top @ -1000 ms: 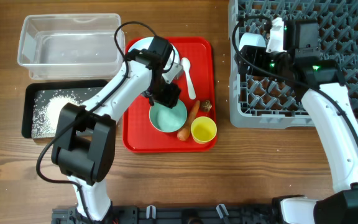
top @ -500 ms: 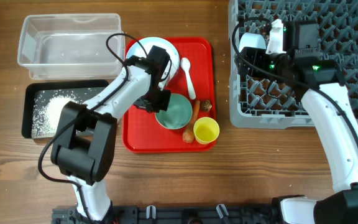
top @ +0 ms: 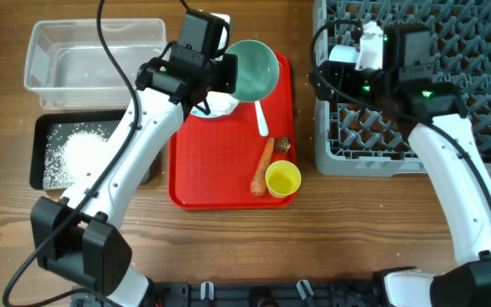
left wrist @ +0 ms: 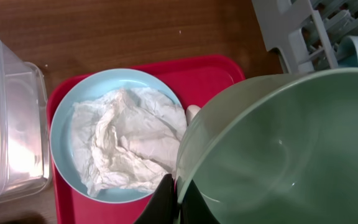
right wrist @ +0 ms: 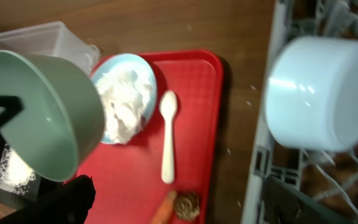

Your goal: Sort waste into correct bins and load items into the dishwasher rack

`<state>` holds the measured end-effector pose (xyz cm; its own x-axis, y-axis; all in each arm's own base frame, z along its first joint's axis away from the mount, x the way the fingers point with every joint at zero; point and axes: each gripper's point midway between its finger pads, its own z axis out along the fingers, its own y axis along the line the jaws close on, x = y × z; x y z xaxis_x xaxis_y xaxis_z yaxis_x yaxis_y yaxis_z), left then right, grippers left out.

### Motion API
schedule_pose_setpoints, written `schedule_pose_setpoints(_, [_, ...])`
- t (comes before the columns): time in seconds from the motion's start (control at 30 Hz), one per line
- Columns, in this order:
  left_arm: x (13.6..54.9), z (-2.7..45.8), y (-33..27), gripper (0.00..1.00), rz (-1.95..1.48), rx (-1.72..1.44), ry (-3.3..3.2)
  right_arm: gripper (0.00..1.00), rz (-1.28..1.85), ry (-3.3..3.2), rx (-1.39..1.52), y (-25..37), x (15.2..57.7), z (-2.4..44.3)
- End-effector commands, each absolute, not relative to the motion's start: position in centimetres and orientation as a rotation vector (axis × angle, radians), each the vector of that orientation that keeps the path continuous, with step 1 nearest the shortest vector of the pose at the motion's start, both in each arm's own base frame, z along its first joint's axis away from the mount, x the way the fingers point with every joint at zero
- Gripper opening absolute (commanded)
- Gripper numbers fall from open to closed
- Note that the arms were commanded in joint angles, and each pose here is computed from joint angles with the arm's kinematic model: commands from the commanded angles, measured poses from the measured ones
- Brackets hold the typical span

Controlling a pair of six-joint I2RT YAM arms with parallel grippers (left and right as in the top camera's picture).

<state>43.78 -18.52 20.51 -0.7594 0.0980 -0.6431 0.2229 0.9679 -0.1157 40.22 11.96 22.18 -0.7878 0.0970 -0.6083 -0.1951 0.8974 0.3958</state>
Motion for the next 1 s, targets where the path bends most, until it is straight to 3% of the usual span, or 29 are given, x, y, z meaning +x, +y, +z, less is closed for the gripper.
schedule_pose_setpoints(0.0, [43.2, 20.9, -20.0, 0.04, -0.296, 0.241, 2.431, 0.86, 0.618, 2.359, -0.166, 14.4, 40.6, 22.7])
schedule_pose_setpoints(0.23, [41.7, 21.1, -22.9, 0.04, -0.377, 0.26, 2.437, 0.68, 0.484, 2.398, -0.088, 17.0, 41.8, 19.9])
schedule_pose_setpoints(0.33, [41.6, 21.2, -23.1, 0.04, -0.39, 0.238, 2.438, 0.46, 0.448, 2.418, -0.064, 16.6, 42.2, 19.0])
schedule_pose_setpoints(0.4, [41.5, 21.2, -23.0, 0.04, -0.388, 0.238, 2.442, 0.12, 0.427, 2.417, -0.022, 16.2, 42.4, 18.9])
schedule_pose_setpoints(0.43, [41.5, 21.1, -23.0, 0.04, -0.385, 0.238, 2.446, 0.04, 0.421, 2.408, -0.019, 16.1, 42.6, 19.0])
schedule_pose_setpoints(0.53, [41.4, 21.0, -22.9, 0.08, -0.383, 0.239, 2.452, 0.04, 0.432, 2.358, -0.012, 15.9, 43.2, 20.3])
schedule_pose_setpoints(0.57, [41.4, 21.0, -22.9, 0.16, -0.383, 0.239, 2.453, 0.04, 0.419, 2.328, 0.005, 15.3, 43.4, 21.3])
schedule_pose_setpoints(0.6, [41.4, 20.9, -22.8, 0.32, -0.375, 0.235, 2.455, 0.04, 0.351, 2.274, 0.06, 13.2, 43.6, 23.2])
schedule_pose_setpoints(0.7, [41.7, 20.5, -20.9, 0.46, -0.283, 0.19, 2.471, 0.04, 0.144, 2.199, 0.209, 7.5, 42.7, 26.2])
schedule_pose_setpoints(0.8, [42.5, 20.3, -18.6, 0.56, -0.251, 0.128, 2.485, 0.04, -0.297, 2.17, 0.423, -0.9, 39.7, 26.9])
schedule_pose_setpoints(0.87, [43.1, 20.1, -16.3, 0.62, -0.224, 0.066, 2.498, 0.04, -0.773, 2.069, 0.549, -6.7, 36.6, 28.4])
schedule_pose_setpoints(0.97, [43.8, 19.8, -13.6, 0.63, -0.193, -0.01, 2.512, 0.04, -1.102, 2.011, 0.482, -9.1, 34.8, 30.5])
